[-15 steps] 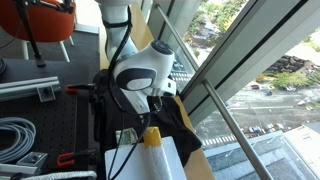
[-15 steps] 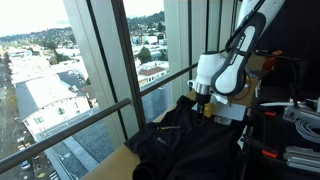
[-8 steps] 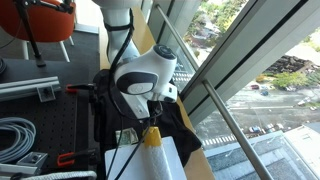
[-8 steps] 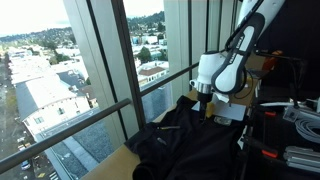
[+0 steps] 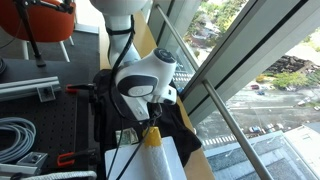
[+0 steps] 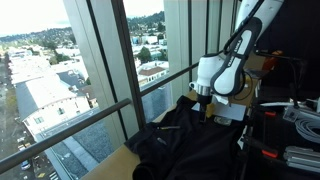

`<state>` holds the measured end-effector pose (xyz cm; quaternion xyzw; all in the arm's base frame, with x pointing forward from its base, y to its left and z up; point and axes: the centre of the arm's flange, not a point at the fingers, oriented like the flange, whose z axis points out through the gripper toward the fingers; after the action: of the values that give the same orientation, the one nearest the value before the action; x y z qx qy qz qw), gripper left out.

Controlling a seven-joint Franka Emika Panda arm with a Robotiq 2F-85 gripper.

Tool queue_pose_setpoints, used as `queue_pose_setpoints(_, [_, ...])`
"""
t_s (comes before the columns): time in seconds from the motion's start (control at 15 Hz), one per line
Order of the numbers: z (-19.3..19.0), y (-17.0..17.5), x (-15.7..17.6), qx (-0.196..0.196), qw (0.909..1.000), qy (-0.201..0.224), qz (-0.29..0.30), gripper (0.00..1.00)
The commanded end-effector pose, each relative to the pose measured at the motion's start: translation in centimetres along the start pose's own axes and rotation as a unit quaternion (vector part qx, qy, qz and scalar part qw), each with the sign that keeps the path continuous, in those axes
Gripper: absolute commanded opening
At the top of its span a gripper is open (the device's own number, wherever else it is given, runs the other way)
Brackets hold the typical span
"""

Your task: Zip up the black jumper

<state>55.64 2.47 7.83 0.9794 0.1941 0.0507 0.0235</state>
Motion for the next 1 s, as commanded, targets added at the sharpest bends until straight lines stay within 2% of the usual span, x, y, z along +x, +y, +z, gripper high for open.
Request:
queue_pose_setpoints(0.0, [0.7, 0.4, 0.8, -0.001, 1.0, -0.009, -0.003, 0.68])
queue_pose_setpoints(0.2, [1.1, 0.4, 1.1, 0.0, 0.9999, -0.014, -0.004, 0.42])
queue_pose_setpoints(0.53, [1.5, 0.4, 1.6, 0.002, 0.9998, -0.021, -0.005, 0.05])
queue_pose_setpoints(0.67, [1.3, 0.0, 1.9, 0.002, 0.9997, -0.021, -0.009, 0.0])
queue_pose_setpoints(0.93, [0.6, -1.1, 2.6, 0.003, 0.9996, -0.021, -0.019, 0.02])
